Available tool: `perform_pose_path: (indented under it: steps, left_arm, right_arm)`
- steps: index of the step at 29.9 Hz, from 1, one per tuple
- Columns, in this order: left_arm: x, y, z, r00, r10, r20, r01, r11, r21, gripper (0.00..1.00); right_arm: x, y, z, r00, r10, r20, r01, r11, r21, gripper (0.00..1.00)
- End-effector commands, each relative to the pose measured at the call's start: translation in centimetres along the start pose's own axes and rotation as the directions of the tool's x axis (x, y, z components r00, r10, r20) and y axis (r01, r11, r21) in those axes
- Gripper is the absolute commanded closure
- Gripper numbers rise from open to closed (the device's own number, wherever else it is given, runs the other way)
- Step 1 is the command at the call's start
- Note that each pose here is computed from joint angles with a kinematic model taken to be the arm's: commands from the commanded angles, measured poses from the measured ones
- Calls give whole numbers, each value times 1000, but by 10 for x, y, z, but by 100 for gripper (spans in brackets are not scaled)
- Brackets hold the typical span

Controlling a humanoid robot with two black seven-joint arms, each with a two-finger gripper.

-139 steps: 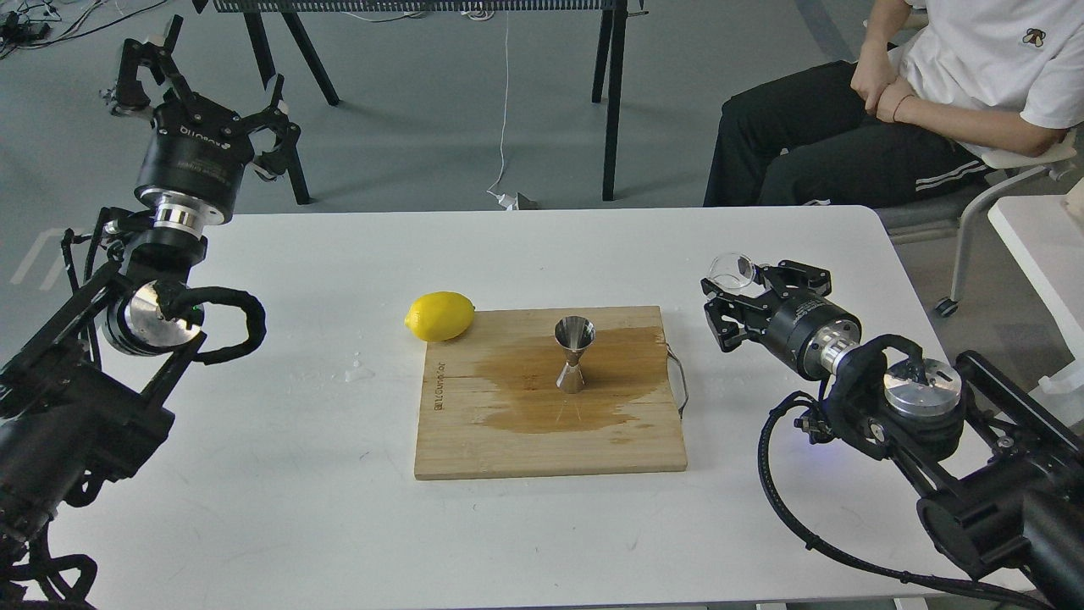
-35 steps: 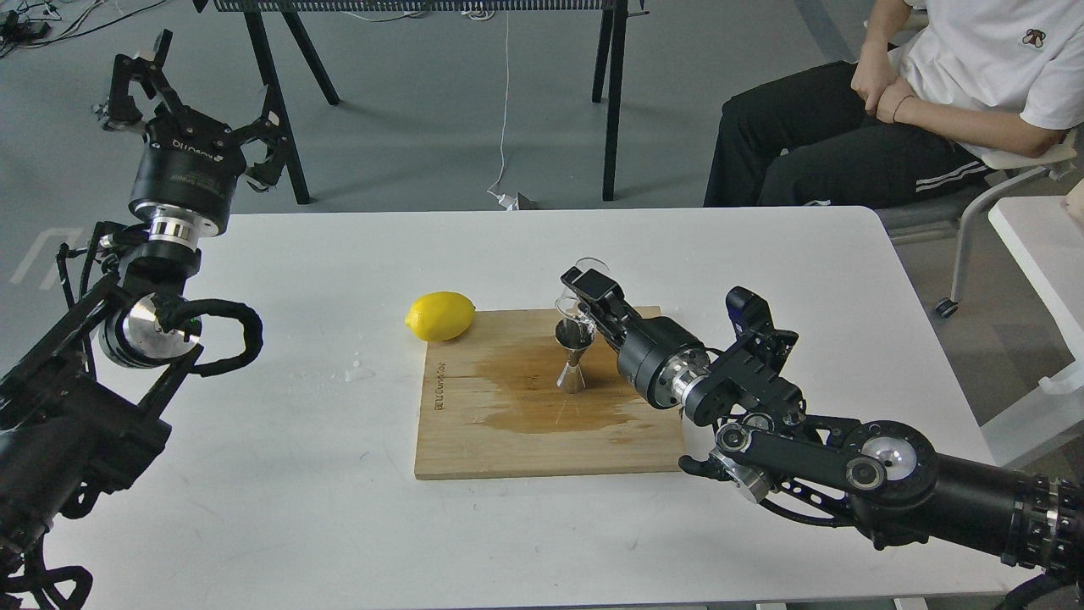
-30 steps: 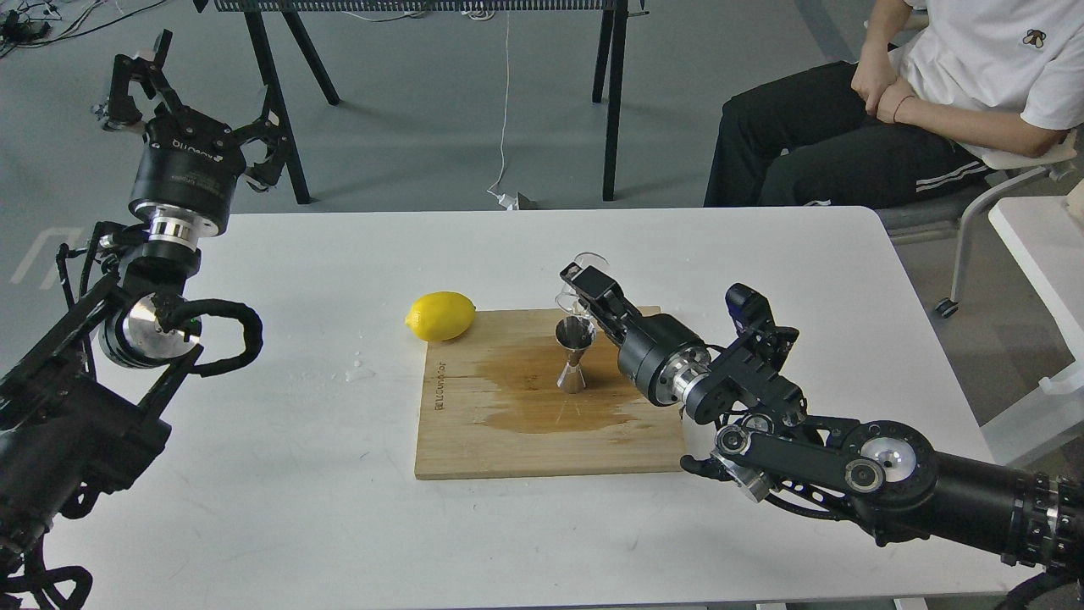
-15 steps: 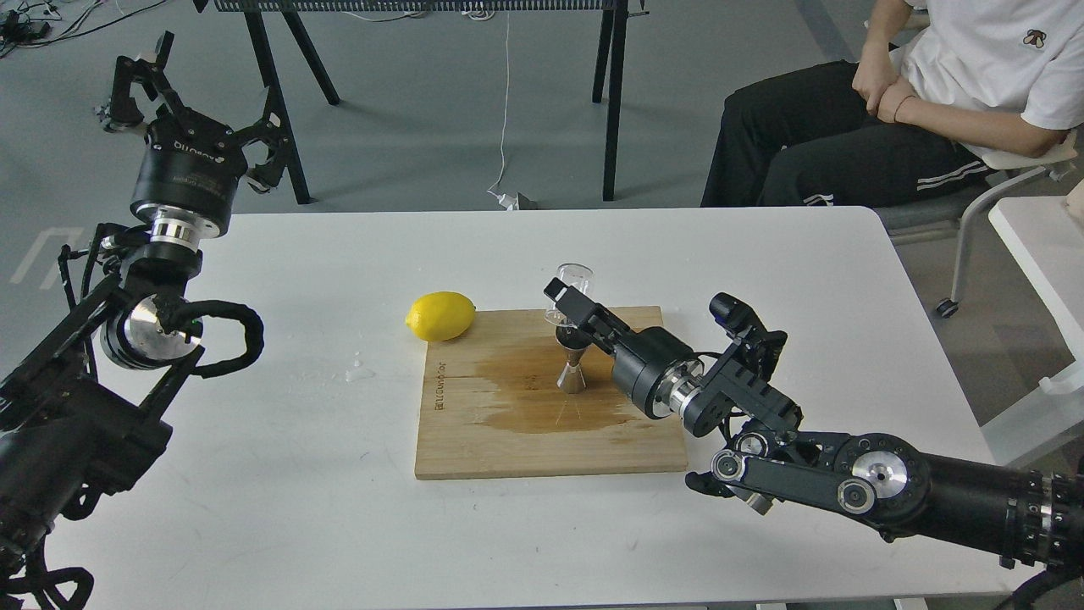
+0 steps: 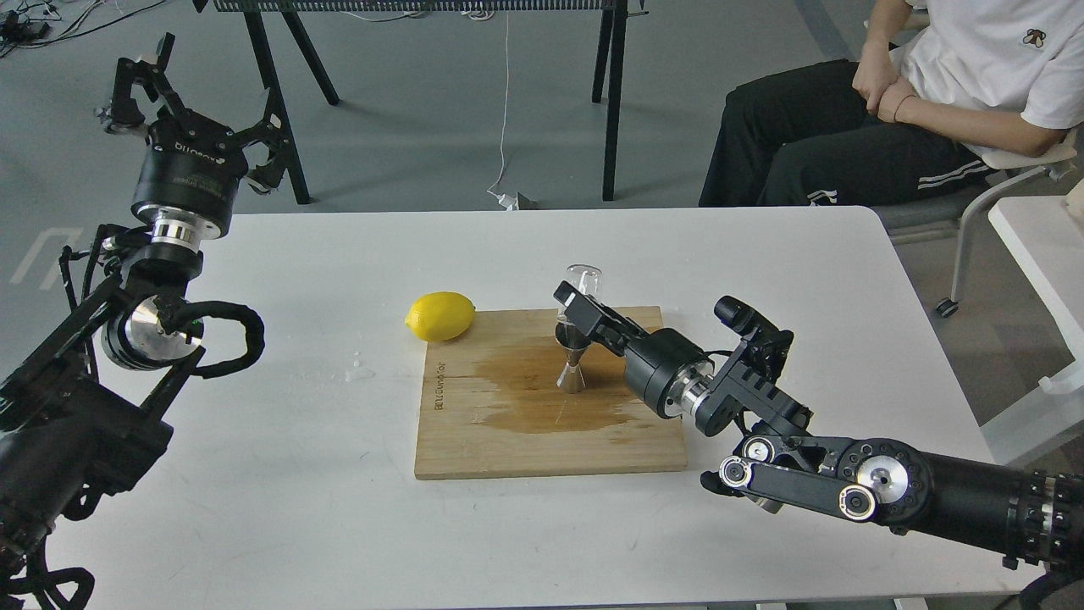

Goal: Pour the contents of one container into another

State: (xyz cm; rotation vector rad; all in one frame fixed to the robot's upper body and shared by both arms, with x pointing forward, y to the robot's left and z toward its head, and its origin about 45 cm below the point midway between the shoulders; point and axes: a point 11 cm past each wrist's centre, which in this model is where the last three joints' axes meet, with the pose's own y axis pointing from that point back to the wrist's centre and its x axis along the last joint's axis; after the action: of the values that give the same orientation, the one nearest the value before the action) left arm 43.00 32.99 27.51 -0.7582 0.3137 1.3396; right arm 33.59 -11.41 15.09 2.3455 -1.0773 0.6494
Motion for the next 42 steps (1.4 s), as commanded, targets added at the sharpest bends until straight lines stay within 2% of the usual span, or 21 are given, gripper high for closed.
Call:
perform_pose_path:
  steps: [1, 5, 10, 16, 19, 24, 30, 34, 38, 42]
  left_arm:
    - [1, 1, -1, 1000, 3, 0, -3, 1000, 3, 0]
    - [1, 1, -1, 1000, 3, 0, -3, 1000, 3, 0]
    - [1, 1, -1, 1000, 3, 0, -3, 1000, 3, 0]
    - [1, 1, -1, 1000, 2, -1, -2, 1000, 4, 0]
    - [1, 1, -1, 1000, 2, -1, -2, 1000, 3, 0]
    - [1, 1, -1, 1000, 3, -2, -2, 1000, 2, 0]
    - [1, 1, -1, 1000, 4, -4, -4, 1000, 4, 0]
    - [1, 1, -2, 1000, 4, -6, -4, 1000, 3, 0]
    - [1, 1, -1, 1000, 4, -4, -4, 1000, 4, 0]
    - [1, 1, -1, 1000, 4, -4, -4, 1000, 2, 0]
  right_arm:
    - [2, 0, 1, 1000, 3, -11, -3, 1000, 5, 58]
    - [21, 2, 6, 997, 55, 52, -53, 998, -37, 58]
    - [39, -1, -4, 958, 127, 256, -111, 991, -78, 58]
    - [82, 9, -5, 819, 248, 518, -188, 968, -168, 58]
    - [108, 18, 3, 701, 326, 634, -228, 945, -234, 58]
    - [127, 36, 26, 478, 361, 801, -208, 932, -297, 58]
    - [143, 67, 65, 89, 373, 924, -169, 919, -355, 58]
    - [140, 89, 101, -161, 353, 922, -132, 918, -375, 58]
    - [136, 104, 138, -319, 377, 870, -98, 900, -426, 57]
    - [128, 116, 167, -490, 326, 809, -90, 904, -418, 57]
